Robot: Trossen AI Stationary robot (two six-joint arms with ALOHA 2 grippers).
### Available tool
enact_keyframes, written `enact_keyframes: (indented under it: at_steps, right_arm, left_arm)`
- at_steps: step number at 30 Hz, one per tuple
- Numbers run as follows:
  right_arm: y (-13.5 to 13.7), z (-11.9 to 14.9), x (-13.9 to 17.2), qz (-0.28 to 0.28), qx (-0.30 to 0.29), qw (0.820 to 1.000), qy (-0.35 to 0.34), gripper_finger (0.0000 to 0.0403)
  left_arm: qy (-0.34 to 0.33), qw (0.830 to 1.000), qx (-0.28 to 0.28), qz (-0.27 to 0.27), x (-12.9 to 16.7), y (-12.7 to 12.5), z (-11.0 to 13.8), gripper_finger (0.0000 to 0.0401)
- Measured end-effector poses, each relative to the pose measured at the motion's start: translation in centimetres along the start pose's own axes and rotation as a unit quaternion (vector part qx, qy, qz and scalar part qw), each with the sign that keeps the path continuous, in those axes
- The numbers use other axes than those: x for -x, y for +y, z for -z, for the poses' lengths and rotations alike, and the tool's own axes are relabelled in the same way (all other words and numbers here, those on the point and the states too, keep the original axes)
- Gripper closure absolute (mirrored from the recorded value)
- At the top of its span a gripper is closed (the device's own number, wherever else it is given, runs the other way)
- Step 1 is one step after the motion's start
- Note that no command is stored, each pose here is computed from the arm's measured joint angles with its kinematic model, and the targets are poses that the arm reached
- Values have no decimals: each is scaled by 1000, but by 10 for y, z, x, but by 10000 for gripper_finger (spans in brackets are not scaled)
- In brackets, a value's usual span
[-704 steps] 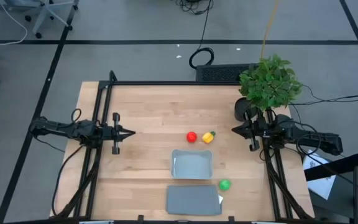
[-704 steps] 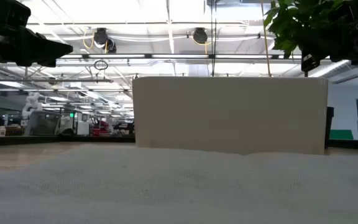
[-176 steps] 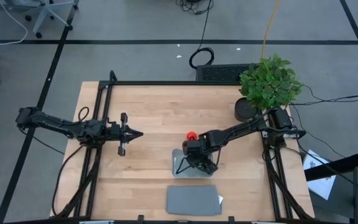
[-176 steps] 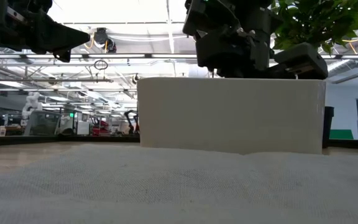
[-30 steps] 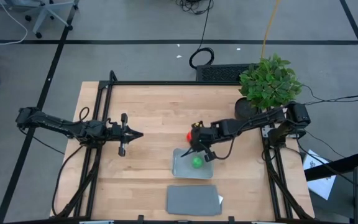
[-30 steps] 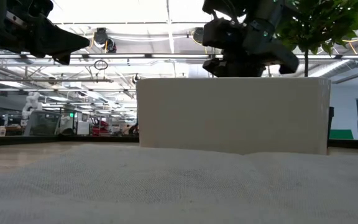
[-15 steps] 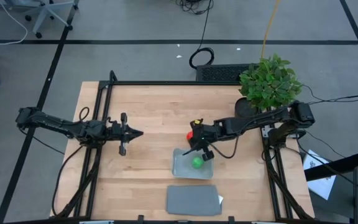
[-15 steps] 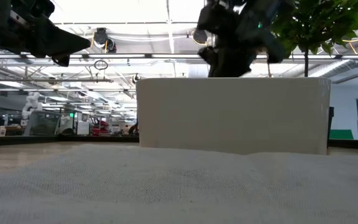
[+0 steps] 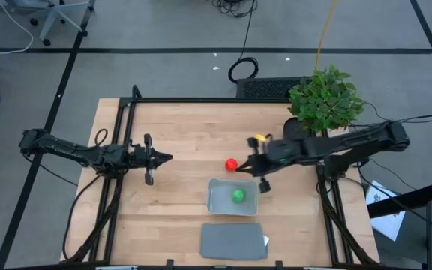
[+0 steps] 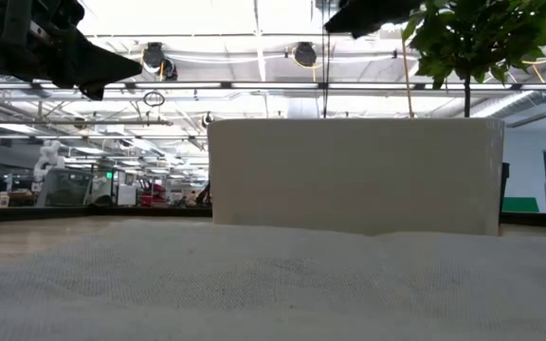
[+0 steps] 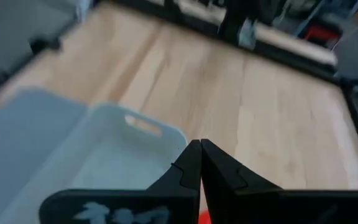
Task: Pick and placing Produce into tupperware
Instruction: Adjust the gray bin on the table
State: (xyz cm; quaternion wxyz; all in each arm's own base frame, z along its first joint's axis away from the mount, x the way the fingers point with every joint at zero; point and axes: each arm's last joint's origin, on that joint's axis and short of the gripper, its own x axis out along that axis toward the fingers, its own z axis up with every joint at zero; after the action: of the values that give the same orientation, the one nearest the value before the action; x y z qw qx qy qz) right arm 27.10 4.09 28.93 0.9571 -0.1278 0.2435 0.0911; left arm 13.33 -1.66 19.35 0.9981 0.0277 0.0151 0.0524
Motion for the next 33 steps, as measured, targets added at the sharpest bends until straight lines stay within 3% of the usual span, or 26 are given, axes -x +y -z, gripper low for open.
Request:
enact_keyframes:
  at_steps: [7,16,33]
  right_arm:
    - [9,43,39,28,-71,992,-102,403]
    - [26,96,50,21,-109,978,-180,403]
    - [40,140,56,15,-102,963,-249,403]
  left_arm:
    - [4,999,27,-32,0,2,1,380]
    - [8,999,36,-39,0,2,2,380]
    - [53,994,50,-87,-19,11,16,380]
